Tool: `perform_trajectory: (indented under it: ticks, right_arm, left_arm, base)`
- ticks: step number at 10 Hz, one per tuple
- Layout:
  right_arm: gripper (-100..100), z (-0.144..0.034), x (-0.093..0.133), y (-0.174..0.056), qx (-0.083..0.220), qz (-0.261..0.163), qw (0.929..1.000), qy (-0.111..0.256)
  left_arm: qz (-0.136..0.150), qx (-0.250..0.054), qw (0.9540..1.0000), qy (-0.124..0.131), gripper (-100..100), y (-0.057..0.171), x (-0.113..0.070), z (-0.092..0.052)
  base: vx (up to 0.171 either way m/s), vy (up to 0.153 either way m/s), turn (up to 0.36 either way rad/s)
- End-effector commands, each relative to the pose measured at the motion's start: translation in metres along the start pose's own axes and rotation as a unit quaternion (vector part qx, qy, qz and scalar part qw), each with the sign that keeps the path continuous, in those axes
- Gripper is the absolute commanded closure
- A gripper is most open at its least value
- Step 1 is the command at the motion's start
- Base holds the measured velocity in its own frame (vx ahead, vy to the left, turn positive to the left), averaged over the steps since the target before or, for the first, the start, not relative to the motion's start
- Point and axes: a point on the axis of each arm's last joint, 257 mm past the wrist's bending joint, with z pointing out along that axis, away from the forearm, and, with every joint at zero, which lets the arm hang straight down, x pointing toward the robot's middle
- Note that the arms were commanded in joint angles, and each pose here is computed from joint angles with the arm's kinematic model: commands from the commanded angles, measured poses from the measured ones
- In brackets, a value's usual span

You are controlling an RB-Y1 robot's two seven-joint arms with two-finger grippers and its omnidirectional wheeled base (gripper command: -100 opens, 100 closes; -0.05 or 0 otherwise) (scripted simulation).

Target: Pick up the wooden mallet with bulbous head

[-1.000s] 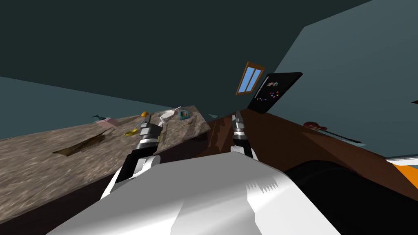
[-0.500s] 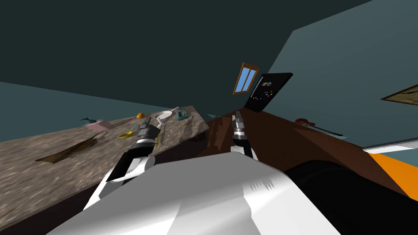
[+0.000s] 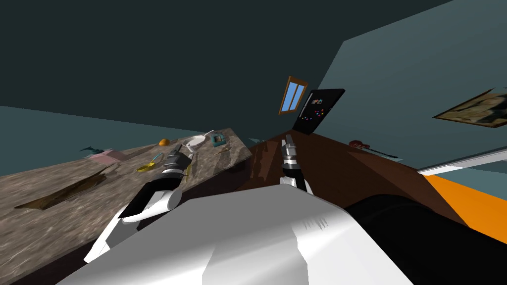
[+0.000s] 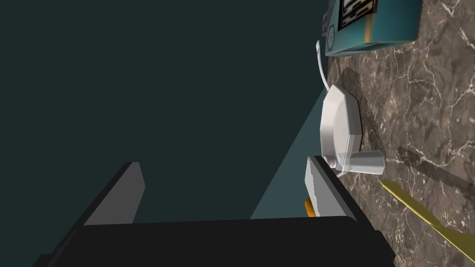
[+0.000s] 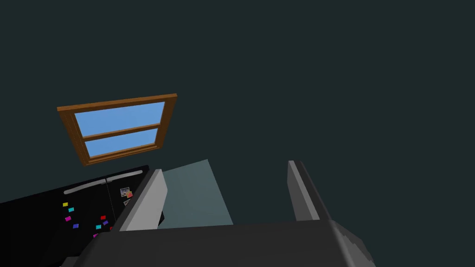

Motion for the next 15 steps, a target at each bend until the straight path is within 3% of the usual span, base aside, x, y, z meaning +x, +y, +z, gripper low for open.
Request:
perform_trajectory:
  ticks: [1, 2, 3, 5, 6, 8, 9, 11, 12, 14, 15]
  right_arm:
    - [0, 0.000, 0.000, 0.000, 0.000, 0.000, 1.0000, 0.000]
    - [0, 0.000, 0.000, 0.000, 0.000, 0.000, 1.0000, 0.000]
    - [0, 0.000, 0.000, 0.000, 0.000, 0.000, 1.0000, 0.000]
    - [0, 0.000, 0.000, 0.000, 0.000, 0.000, 1.0000, 0.000]
    - [0, 0.000, 0.000, 0.000, 0.000, 0.000, 1.0000, 0.000]
    - [0, 0.000, 0.000, 0.000, 0.000, 0.000, 1.0000, 0.000]
    - [0, 0.000, 0.000, 0.000, 0.000, 0.000, 1.0000, 0.000]
    - [0, 0.000, 0.000, 0.000, 0.000, 0.000, 1.0000, 0.000]
    - [0, 0.000, 0.000, 0.000, 0.000, 0.000, 1.0000, 0.000]
    - [0, 0.000, 0.000, 0.000, 0.000, 0.000, 1.0000, 0.000]
    - [0, 0.000, 0.000, 0.000, 0.000, 0.000, 1.0000, 0.000]
  left_arm:
    - [0.000, -0.026, 0.9996, -0.010, -100, 0.012, -0.017, 0.001]
    - [0.000, -0.038, 0.9992, -0.012, -100, 0.018, -0.018, 0.001]
    - [-0.002, -0.052, 0.9984, -0.022, -100, 0.022, -0.034, 0.002]
    - [-0.003, -0.072, 0.9971, -0.025, -100, 0.032, -0.035, 0.001]
    - [-0.006, -0.088, 0.9955, -0.036, -100, 0.036, -0.052, 0.001]
    - [-0.007, -0.105, 0.9937, -0.039, -100, 0.045, -0.053, 0.000]
    - [-0.012, -0.119, 0.9915, -0.050, -100, 0.049, -0.070, -0.001]
    - [-0.013, -0.139, 0.9888, -0.054, -100, 0.058, -0.071, -0.003]
    - [-0.020, -0.152, 0.9860, -0.066, -100, 0.061, -0.088, -0.004]
    - [-0.021, -0.172, 0.9824, -0.070, -100, 0.071, -0.090, -0.008]
    - [-0.031, -0.183, 0.9790, -0.083, -100, 0.073, -0.107, -0.009]
  base:
    - [-0.011, 0.007, -0.141]
    - [-0.014, 0.014, -0.137]
    - [-0.021, 0.018, -0.203]
    - [-0.011, 0.015, -0.056]
    - [-0.006, 0.006, -0.216]
    - [-0.007, 0.012, -0.051]
    - [-0.011, 0.009, -0.220]
    - [-0.009, 0.015, -0.059]
    - [-0.007, 0.006, -0.212]
    - [-0.008, 0.013, -0.067]
    - [-0.009, 0.010, -0.251]
